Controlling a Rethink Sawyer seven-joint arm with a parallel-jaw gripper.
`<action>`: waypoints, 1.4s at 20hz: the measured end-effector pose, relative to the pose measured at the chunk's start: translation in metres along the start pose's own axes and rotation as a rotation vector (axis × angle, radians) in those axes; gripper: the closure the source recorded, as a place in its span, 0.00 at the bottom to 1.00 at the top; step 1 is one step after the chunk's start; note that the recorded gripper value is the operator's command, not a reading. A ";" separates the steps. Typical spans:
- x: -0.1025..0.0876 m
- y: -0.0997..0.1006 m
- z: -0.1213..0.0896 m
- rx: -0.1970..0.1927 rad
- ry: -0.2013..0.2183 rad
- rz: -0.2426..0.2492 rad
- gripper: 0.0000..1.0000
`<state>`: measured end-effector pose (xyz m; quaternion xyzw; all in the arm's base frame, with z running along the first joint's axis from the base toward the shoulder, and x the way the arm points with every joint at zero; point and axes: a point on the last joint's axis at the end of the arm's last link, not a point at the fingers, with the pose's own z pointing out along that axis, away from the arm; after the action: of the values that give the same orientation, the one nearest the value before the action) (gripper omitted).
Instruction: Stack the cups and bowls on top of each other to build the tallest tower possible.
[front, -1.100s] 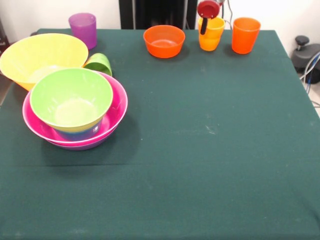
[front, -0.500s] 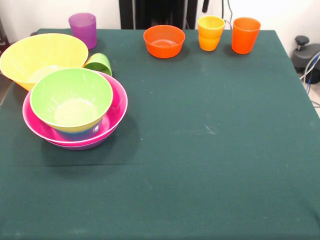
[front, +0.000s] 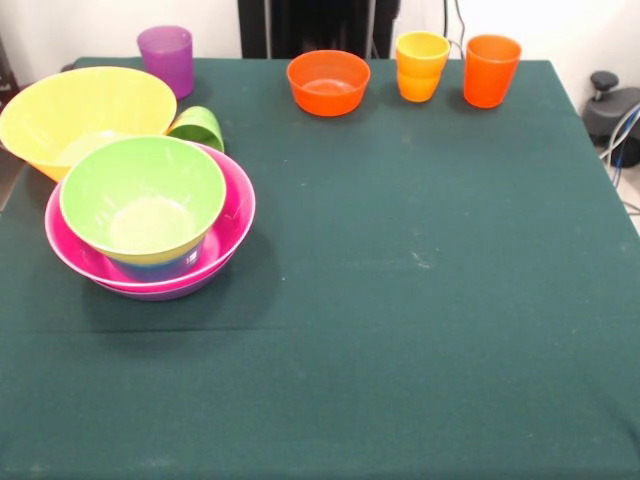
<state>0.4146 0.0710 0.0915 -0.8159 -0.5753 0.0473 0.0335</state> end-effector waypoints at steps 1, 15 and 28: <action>-0.003 0.003 0.002 -0.006 -0.001 0.007 1.00; 0.005 -0.008 0.063 -0.029 -0.058 -0.043 1.00; 0.027 -0.032 0.084 0.020 -0.059 -0.108 1.00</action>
<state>0.3837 0.1077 0.0104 -0.7817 -0.6185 0.0750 0.0271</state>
